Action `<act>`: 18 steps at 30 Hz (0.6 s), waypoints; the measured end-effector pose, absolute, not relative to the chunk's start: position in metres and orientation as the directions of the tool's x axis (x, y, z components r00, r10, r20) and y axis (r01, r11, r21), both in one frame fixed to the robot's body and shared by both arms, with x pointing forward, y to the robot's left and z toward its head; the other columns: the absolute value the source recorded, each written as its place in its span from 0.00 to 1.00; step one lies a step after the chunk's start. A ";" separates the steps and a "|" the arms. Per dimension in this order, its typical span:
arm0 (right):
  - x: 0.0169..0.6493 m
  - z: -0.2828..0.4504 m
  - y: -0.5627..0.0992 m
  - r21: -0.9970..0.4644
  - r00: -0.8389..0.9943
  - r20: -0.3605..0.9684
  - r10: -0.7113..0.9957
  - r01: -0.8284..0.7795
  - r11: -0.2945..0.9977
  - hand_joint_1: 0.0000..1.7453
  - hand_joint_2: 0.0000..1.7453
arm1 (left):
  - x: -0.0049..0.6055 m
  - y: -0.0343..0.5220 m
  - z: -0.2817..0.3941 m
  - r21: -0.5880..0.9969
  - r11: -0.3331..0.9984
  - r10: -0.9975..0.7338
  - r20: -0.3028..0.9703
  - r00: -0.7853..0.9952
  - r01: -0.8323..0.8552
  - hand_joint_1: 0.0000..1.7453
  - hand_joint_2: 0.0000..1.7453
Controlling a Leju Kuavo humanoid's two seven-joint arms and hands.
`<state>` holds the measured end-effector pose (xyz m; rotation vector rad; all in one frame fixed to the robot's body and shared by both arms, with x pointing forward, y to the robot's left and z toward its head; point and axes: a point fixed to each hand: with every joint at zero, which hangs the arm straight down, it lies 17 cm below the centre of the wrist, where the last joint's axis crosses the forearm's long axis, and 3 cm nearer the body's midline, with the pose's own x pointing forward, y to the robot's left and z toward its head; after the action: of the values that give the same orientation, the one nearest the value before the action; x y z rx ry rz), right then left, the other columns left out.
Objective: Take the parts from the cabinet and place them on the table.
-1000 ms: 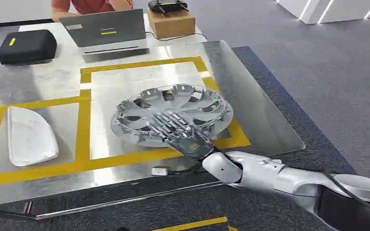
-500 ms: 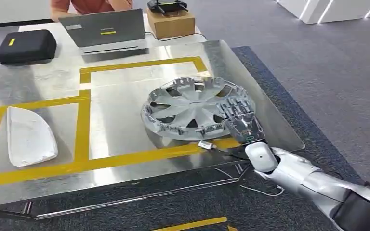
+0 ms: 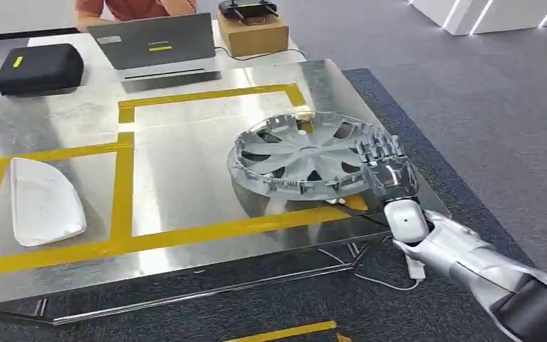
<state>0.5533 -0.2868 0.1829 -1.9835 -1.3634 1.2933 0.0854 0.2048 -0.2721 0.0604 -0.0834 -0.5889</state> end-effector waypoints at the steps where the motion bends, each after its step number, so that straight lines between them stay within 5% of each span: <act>1: 0.556 0.186 -0.291 -0.740 0.106 -0.462 0.881 0.501 -0.449 0.00 1.00 | 0.085 0.205 -0.272 0.081 0.830 -0.557 0.060 0.828 0.552 0.00 0.00; 18: 0.578 0.208 -0.361 -0.712 0.274 -0.549 0.790 0.341 -0.614 0.00 1.00 | 0.085 0.203 -0.272 0.080 0.827 -0.560 0.053 0.827 0.556 0.00 0.00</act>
<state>0.5776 -0.3614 0.2079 -2.0909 -1.0169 1.3021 0.0849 0.2032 -0.2717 0.0616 -0.0750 -0.5931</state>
